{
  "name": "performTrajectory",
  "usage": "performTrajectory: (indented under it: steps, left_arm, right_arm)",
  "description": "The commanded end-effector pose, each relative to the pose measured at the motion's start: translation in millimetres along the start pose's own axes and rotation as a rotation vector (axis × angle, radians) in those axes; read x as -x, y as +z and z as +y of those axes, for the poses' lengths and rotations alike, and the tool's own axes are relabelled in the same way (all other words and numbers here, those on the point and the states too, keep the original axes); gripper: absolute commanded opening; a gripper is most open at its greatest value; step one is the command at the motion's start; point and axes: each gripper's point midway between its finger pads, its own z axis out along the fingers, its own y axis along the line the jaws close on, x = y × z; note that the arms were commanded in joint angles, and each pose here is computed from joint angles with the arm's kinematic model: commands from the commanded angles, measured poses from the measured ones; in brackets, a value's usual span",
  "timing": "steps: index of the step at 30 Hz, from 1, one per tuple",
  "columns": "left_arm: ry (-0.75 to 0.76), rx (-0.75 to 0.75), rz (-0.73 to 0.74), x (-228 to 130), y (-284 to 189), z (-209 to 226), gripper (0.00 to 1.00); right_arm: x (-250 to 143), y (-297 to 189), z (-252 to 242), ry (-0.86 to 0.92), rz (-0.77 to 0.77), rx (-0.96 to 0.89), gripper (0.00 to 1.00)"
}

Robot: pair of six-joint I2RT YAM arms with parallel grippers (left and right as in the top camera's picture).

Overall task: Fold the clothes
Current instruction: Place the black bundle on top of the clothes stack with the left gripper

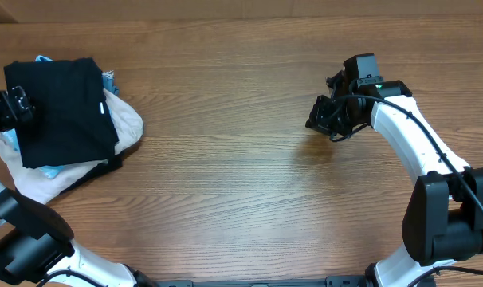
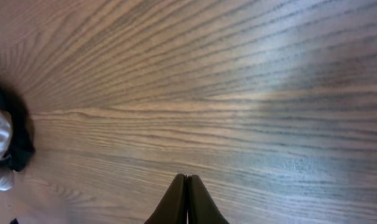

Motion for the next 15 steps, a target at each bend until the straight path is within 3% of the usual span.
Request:
performTrajectory:
  steps: [1, 5, 6, 7, 10, 11, 15]
  left_arm:
    - [-0.034, -0.035, -0.132, 28.9, -53.4, -6.6, 1.0]
    - [0.14, -0.286, -0.185, 33.0, -76.7, -72.7, 0.98]
    - [0.182, -0.294, -0.165, 29.6, -70.6, -83.6, 0.86]
    - [0.209, -0.284, -0.144, 26.9, -62.6, -89.0, 0.67]
    - [0.238, -0.075, -0.016, 14.9, -2.2, -83.8, 0.13]
    - [0.217, -0.025, 0.01, 11.5, 16.6, -79.9, 0.04]
    - [0.064, 0.206, 0.109, -9.1, 88.1, -36.1, 0.04]
  right_arm:
    - [1.5, -4.2, 2.8, -0.034, -0.011, -0.001, 0.04]
    - [5.8, -4.3, 4.7, -0.043, -0.028, 0.006, 0.04]
    - [7.4, -4.4, 5.5, -0.046, -0.034, 0.009, 0.04]
    - [9.0, -4.4, 6.2, -0.049, -0.041, 0.012, 0.04]
    - [11.7, -4.6, 7.6, -0.055, -0.051, 0.017, 0.05]
    - [11.4, -4.6, 7.7, -0.054, -0.05, 0.018, 0.05]
    - [6.8, -4.4, 9.7, -0.048, -0.029, 0.033, 0.05]
